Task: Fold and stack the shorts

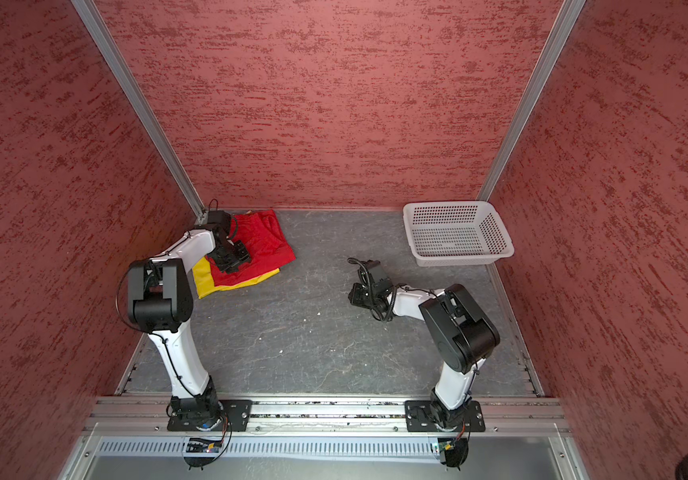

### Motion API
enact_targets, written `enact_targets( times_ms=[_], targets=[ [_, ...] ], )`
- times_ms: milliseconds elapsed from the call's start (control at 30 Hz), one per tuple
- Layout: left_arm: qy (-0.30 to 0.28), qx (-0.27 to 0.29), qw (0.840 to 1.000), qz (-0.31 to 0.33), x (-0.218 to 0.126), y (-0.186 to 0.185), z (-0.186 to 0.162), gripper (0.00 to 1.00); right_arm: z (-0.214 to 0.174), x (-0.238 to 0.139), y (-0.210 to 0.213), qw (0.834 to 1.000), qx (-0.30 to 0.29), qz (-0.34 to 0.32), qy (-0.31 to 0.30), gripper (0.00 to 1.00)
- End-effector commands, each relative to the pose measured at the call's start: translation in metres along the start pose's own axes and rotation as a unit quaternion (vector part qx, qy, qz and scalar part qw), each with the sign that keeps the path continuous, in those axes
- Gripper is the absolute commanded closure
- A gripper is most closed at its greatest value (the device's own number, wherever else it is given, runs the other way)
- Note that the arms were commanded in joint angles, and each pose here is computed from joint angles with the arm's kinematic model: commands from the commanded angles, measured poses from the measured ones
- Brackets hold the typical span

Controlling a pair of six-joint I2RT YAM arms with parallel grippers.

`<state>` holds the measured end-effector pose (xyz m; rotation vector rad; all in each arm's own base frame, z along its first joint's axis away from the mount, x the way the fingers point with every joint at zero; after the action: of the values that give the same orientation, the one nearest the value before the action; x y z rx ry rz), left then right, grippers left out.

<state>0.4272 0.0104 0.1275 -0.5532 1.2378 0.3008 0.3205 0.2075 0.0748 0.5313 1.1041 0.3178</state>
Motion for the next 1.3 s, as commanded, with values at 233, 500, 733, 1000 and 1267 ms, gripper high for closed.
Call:
enact_targets(
  times_ms=[233,500,733,1000,1267],
  targets=[
    [-0.226,0.1,0.965,-0.091,-0.19,-0.031,-0.035,0.0,0.041,-0.073,0.034,0.993,-0.057,-0.02,-0.105,0.59],
    [-0.395,0.099,0.898,-0.169,-0.244,0.002,-0.082,0.01,0.067,-0.173,0.049,0.957,-0.102,-0.058,-0.267,0.04],
    [-0.48,0.058,0.845,-0.229,-0.236,0.029,-0.111,0.01,0.066,-0.245,0.033,0.902,-0.088,-0.1,-0.411,0.01],
    [-0.482,0.085,0.863,-0.127,-0.17,0.046,-0.105,0.0,0.046,-0.263,-0.003,0.814,-0.16,-0.159,-0.535,0.01],
    [-0.499,0.11,0.856,-0.084,-0.123,0.064,-0.108,0.0,0.037,-0.229,-0.039,0.823,-0.16,-0.231,-0.494,0.01]
  ],
)
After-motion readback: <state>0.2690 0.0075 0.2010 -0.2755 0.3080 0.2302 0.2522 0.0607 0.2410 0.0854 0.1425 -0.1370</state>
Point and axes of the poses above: each gripper's point midway between its finger pads, its own x axis out along the fingers, its own y axis along the line the jaws close on, z = x × y, the point moved 6 cm from there along -x, back along the fingers, and after that the axes turned 2 degrees about x, right-handed, at the moved point
